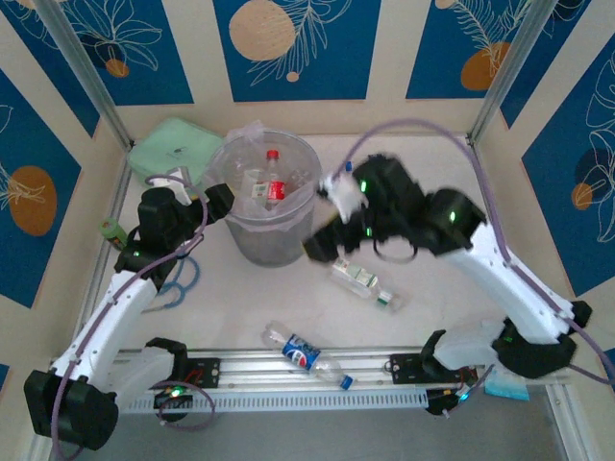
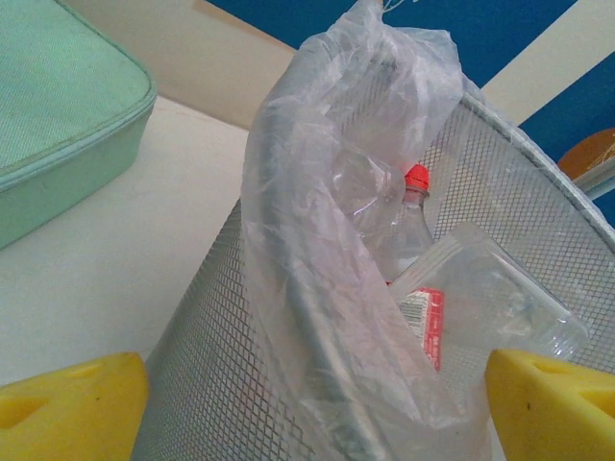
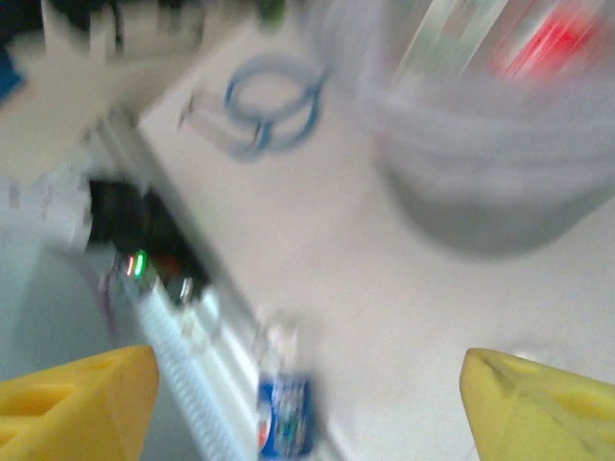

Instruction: Put the plastic bottles in the bin

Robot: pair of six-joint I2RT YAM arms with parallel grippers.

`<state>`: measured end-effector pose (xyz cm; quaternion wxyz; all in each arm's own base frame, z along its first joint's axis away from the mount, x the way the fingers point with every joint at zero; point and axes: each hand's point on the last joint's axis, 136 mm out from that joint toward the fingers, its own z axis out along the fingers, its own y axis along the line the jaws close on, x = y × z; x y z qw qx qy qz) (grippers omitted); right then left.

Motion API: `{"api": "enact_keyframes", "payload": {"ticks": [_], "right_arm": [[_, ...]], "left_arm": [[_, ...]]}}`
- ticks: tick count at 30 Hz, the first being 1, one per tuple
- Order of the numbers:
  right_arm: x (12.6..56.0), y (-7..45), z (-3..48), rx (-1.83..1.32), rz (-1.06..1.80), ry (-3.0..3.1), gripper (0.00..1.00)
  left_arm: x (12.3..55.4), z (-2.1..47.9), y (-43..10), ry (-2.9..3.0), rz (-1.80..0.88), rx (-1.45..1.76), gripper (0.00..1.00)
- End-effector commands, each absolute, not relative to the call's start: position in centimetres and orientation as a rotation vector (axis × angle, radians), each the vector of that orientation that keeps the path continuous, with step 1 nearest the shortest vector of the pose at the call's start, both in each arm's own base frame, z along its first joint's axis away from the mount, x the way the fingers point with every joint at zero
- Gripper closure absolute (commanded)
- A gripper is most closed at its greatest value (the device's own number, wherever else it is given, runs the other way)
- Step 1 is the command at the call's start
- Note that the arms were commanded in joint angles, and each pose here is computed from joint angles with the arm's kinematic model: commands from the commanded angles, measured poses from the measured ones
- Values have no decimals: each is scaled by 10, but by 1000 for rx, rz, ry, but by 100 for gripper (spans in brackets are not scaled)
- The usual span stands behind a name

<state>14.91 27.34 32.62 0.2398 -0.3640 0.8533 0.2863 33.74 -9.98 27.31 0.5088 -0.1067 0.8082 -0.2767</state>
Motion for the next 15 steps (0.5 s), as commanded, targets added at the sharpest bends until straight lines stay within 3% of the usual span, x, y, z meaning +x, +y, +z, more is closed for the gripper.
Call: {"api": "enact_keyframes", "payload": {"ticks": [1,6,15], "right_arm": [[104,272,219,-983,599,2709,16],[47,305,140,-1170,562,2788,8],[53,328,69,-1298,344,2742,5]], "left_arm": [[336,266,-88,2008,-630,-284,11],[330,285,-85,1993,-624,-270,11],[313,308,-76,1956,-583,-253,11]]}}
